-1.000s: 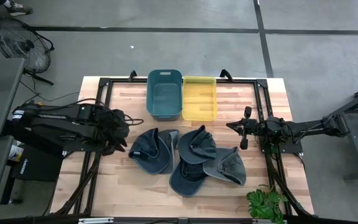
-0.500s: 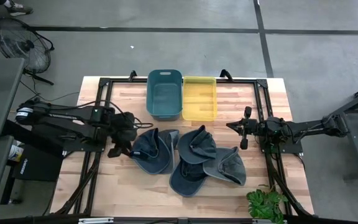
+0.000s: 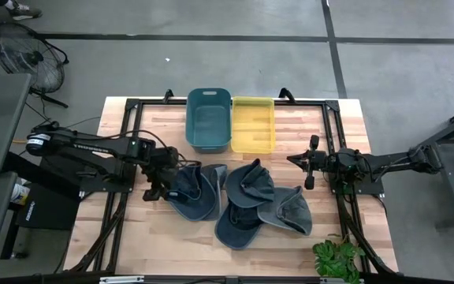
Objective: Pick & Place hat
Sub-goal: Put the top left blue cap into the blue bin
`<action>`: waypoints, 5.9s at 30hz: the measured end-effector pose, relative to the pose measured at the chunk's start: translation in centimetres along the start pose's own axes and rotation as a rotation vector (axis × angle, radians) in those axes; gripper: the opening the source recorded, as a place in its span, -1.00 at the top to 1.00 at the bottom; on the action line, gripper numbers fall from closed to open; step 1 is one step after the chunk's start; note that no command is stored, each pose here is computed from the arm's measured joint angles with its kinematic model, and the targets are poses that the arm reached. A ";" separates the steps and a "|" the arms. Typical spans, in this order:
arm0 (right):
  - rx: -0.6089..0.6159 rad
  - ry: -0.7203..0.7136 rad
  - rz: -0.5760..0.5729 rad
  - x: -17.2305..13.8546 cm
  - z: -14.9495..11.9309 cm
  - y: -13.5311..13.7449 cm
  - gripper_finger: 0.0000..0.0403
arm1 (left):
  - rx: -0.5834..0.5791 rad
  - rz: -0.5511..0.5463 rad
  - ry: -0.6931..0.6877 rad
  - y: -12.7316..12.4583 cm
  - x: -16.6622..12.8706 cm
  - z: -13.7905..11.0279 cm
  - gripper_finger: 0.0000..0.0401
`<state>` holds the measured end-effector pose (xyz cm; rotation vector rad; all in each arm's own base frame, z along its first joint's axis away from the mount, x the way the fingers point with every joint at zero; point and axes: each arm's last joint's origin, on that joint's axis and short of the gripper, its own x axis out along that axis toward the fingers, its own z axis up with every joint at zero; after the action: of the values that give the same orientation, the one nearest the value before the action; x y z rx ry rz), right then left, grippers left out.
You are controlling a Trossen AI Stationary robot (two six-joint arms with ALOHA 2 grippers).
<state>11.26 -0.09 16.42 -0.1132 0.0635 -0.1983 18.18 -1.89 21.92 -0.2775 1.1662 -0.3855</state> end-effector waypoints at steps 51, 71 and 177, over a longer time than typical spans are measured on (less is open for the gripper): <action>-0.003 0.012 0.001 0.0 -0.1 0.0 0.94 | 0.234 0.481 0.166 -4.9 7.3 1.0 -0.44; -0.003 0.012 0.001 0.0 -0.1 0.0 0.94 | 0.238 0.462 0.091 -5.1 7.4 1.7 0.61; 0.093 -0.016 -0.013 0.0 0.2 -0.1 0.94 | -1.050 0.580 -0.581 8.1 -14.1 15.5 0.90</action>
<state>11.26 -0.13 16.58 -0.0229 0.0376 -0.2130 28.97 11.69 36.15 -0.8628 0.7241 0.8173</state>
